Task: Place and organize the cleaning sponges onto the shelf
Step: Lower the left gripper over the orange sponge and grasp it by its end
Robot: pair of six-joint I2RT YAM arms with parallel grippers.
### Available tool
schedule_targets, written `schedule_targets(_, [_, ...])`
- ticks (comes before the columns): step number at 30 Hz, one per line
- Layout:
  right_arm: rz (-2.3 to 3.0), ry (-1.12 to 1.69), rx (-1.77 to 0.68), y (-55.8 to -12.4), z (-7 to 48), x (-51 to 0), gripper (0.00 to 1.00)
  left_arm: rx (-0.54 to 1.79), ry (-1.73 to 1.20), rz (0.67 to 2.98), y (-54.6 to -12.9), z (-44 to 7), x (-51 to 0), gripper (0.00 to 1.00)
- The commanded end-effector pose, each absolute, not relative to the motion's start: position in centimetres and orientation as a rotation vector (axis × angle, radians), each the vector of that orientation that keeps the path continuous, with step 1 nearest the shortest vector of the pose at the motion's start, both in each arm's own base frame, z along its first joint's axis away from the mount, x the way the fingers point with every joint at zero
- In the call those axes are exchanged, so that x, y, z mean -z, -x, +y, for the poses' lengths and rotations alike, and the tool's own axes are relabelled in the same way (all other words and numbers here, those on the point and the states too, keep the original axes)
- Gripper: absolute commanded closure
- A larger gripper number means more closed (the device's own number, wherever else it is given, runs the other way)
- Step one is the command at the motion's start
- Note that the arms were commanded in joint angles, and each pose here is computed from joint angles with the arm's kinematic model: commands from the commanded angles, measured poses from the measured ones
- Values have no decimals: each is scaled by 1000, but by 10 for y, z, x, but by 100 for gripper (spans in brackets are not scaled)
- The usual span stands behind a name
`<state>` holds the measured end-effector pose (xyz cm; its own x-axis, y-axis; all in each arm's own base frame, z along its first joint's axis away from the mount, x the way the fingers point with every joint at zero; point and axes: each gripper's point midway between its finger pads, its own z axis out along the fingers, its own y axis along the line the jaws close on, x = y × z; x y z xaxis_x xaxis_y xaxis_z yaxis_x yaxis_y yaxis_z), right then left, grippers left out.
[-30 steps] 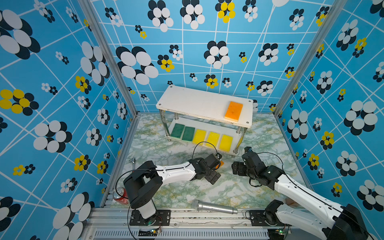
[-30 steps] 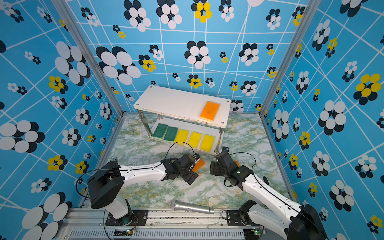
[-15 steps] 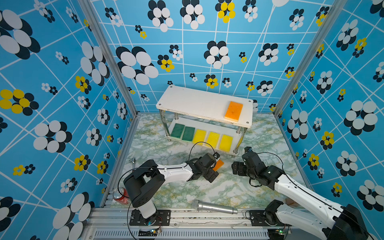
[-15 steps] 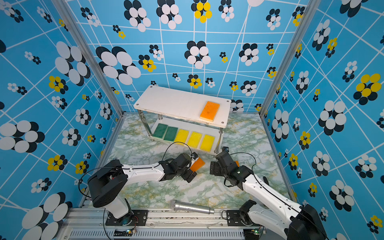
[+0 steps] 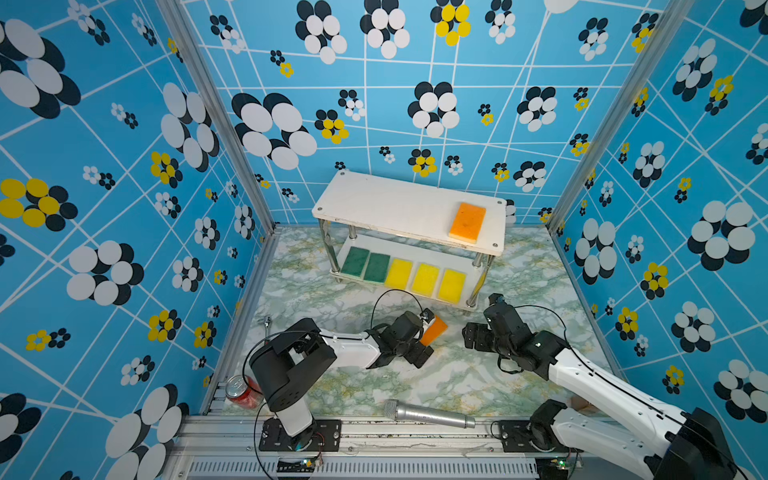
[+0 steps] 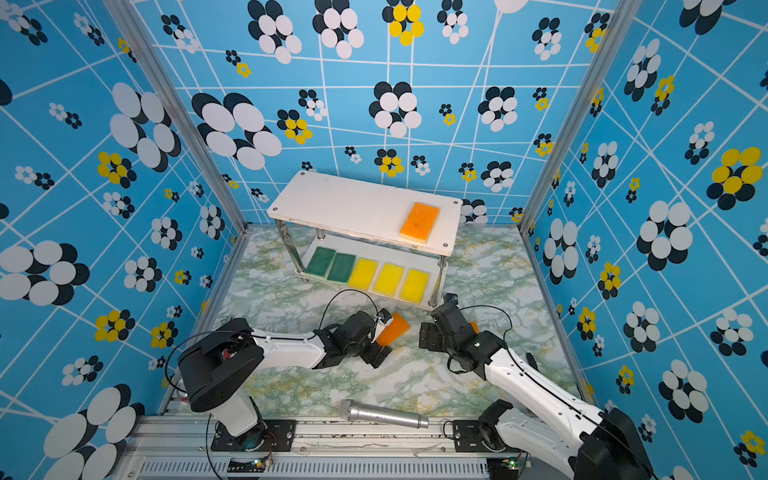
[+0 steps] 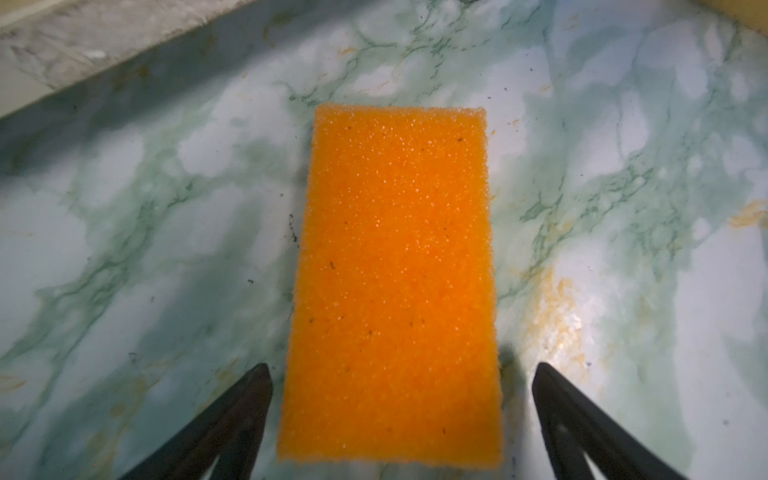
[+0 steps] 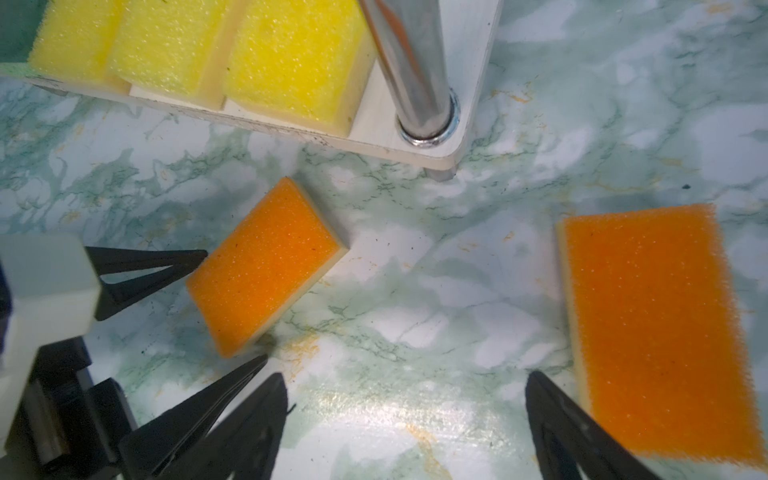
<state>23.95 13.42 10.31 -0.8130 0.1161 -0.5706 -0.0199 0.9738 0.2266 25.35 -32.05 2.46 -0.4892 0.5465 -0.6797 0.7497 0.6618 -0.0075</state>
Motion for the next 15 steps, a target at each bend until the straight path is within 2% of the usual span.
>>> schedule_targets(1, [2495, -93, -319, -240, 134, -103, 9, 393, -1010, 2199, -256, -320, -18, 1])
schedule_targets(15, [2497, -107, -322, -241, 135, -104, 9, 403, -994, 2206, -259, -325, -1, 1])
